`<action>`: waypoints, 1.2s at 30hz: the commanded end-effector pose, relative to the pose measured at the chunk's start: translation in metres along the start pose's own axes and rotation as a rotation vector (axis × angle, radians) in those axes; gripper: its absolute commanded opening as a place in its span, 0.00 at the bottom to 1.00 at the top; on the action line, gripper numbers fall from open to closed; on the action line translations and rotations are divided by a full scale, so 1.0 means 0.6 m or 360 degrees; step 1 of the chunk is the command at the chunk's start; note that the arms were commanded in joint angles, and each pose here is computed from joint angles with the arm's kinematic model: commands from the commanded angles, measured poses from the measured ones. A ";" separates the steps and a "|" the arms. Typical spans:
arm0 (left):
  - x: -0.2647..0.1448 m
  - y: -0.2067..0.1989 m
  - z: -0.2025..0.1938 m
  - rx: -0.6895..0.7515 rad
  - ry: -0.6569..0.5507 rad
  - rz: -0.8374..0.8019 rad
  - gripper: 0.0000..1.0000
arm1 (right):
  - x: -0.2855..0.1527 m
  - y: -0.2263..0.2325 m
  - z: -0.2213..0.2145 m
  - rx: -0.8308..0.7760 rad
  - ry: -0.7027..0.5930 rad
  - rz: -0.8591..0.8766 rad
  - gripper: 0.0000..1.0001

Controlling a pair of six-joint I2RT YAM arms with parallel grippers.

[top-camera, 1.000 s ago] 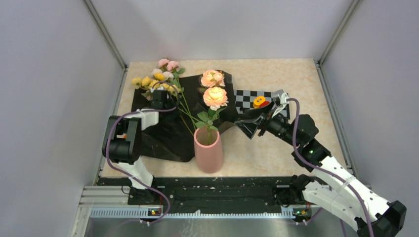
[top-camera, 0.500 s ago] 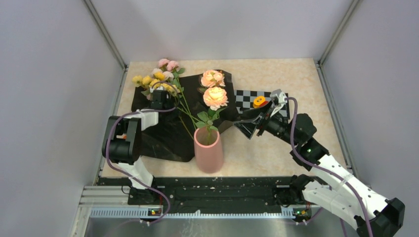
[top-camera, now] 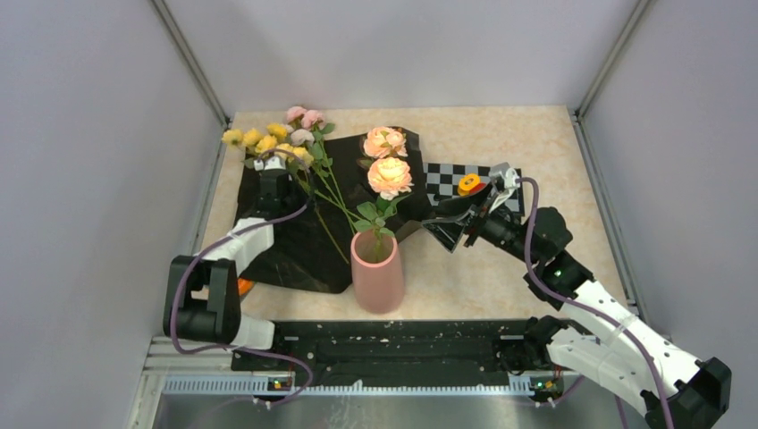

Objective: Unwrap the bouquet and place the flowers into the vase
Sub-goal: Pick up the fake flower from the wrapping paper.

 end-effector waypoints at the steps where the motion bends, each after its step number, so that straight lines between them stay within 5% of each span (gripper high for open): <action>1: -0.041 -0.012 0.020 -0.0005 -0.0148 -0.0107 0.00 | -0.003 0.004 0.016 -0.0015 -0.0073 0.0023 0.80; 15: -0.193 -0.041 0.044 0.0117 -0.0448 -0.0405 0.00 | -0.007 0.008 0.020 -0.0020 -0.0098 0.0045 0.81; 27: -0.414 -0.155 0.103 0.0488 -0.0737 -0.1062 0.00 | -0.006 0.012 0.025 -0.0022 -0.0121 0.0071 0.82; 36: -0.550 -0.247 0.120 0.0625 -0.0636 -0.1662 0.00 | -0.008 -0.001 0.013 -0.0004 -0.0143 -0.0022 0.82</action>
Point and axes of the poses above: each gripper's point midway between its finger pads, its own x axis out along the fingers, its own y axis along the line the jaws close on, z = x × y, the point moved 7 cm from there along -x, back along the fingers, and after that the axes turned 7 degrees about -x, right-handed, at the moved point
